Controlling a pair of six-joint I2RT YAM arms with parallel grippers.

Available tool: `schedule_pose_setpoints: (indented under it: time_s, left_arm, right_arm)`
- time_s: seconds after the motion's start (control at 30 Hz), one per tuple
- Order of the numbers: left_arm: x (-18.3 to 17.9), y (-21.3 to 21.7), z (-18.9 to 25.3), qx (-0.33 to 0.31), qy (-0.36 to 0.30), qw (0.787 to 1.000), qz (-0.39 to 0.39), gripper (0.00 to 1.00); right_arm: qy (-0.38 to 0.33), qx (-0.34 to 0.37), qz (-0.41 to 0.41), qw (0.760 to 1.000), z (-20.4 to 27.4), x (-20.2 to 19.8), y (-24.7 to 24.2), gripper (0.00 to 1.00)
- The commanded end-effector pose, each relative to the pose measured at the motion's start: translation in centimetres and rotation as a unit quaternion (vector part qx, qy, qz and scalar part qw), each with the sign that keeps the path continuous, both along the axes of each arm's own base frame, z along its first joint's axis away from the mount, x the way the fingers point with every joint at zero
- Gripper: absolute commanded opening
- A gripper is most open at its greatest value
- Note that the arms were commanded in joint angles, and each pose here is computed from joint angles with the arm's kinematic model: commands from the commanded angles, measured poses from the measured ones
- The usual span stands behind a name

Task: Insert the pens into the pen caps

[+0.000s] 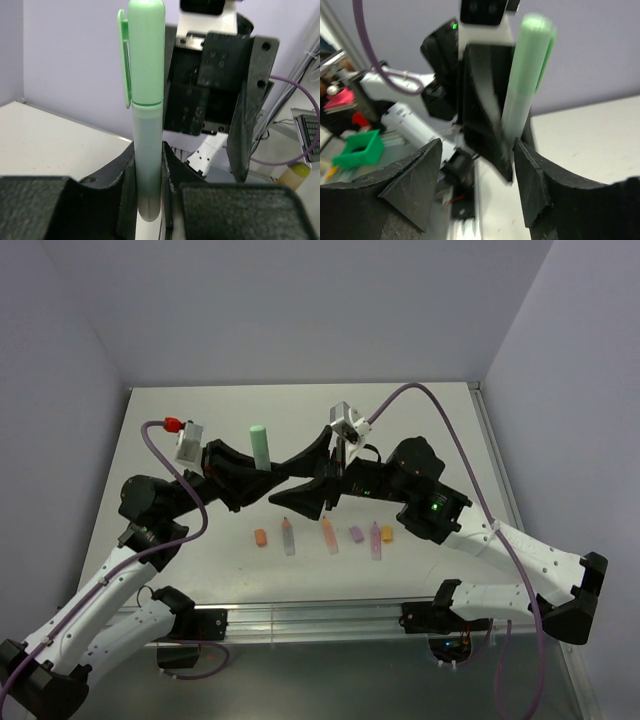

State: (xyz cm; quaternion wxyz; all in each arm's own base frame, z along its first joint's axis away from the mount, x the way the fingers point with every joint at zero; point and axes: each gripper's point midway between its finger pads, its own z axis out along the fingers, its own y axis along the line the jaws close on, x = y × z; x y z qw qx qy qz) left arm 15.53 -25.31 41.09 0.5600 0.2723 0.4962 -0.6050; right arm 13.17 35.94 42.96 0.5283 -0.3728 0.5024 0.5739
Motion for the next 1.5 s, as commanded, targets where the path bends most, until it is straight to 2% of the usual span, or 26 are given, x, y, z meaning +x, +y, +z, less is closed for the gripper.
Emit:
schedule_pose_setpoints:
  time_s: [0.0,0.2,0.63,0.87,1.47]
  left_arm:
    - [0.1,0.7,3.4,-0.055,-0.042,0.997,0.033,0.0]
    - [-0.1,-0.8,2.0,-0.037,-0.025,0.999,0.011,0.0]
    - [-1.2,-3.2,0.4,-0.018,-0.002,0.999,-0.035,0.0]
    - [-1.9,-5.0,-1.2,-0.006,0.024,0.997,-0.069,0.0]
    - [-2.4,-6.5,-2.6,0.0,0.053,0.991,-0.121,0.0]
  right_arm:
    - [0.061,-0.034,0.03,0.997,-2.0,-0.7,-0.9,0.67]
    - [0.073,0.01,-0.019,0.997,0.3,2.2,-3.5,0.75]
    - [0.085,0.066,-0.117,0.987,2.5,6.2,-7.2,0.78]
    - [0.077,0.074,-0.11,0.988,2.7,6.2,-7.4,0.77]
    - [0.072,0.067,-0.078,0.992,2.7,5.6,-6.6,0.78]
